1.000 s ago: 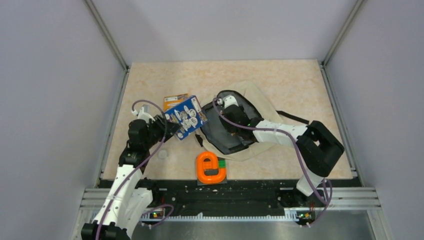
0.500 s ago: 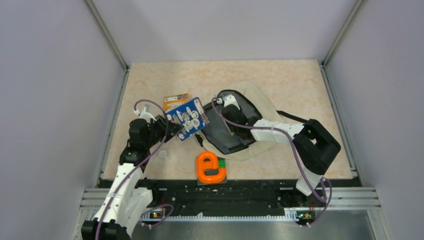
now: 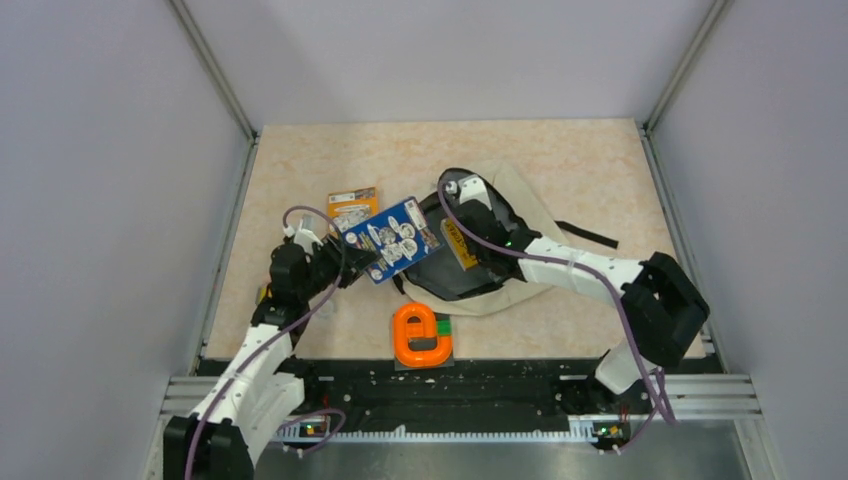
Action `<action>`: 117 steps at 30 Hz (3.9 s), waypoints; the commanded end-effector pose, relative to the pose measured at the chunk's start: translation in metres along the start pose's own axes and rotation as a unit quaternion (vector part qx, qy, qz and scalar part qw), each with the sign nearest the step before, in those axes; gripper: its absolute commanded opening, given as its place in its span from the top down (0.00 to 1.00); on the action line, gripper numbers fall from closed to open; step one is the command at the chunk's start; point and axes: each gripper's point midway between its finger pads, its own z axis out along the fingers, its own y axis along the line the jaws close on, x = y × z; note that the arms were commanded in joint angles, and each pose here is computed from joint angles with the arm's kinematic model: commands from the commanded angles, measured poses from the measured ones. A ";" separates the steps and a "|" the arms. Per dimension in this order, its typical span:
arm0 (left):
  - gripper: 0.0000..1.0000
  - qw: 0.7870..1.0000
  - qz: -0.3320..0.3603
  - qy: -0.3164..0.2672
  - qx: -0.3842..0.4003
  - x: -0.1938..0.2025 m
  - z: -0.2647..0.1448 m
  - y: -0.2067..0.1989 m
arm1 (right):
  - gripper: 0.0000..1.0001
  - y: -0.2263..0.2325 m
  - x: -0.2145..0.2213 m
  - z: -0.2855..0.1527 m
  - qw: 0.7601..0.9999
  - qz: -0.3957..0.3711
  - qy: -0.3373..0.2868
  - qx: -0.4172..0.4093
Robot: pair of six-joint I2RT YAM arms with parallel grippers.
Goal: Pack the student bag
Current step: Place the book in the student bag.
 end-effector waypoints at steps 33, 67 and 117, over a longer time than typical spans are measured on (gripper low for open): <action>1.00 0.993 -0.084 -0.003 0.078 0.053 0.120 -0.041 | 1.00 0.012 -0.082 -0.053 0.985 0.104 -0.104 -0.093; 0.43 0.994 0.070 0.031 -0.081 0.079 0.137 0.023 | 1.00 0.018 -0.081 -0.056 0.982 0.101 -0.111 -0.116; 0.08 0.944 0.150 -0.092 -0.278 -0.112 0.034 0.097 | 0.18 0.038 -0.136 -0.030 0.957 0.121 -0.106 -0.241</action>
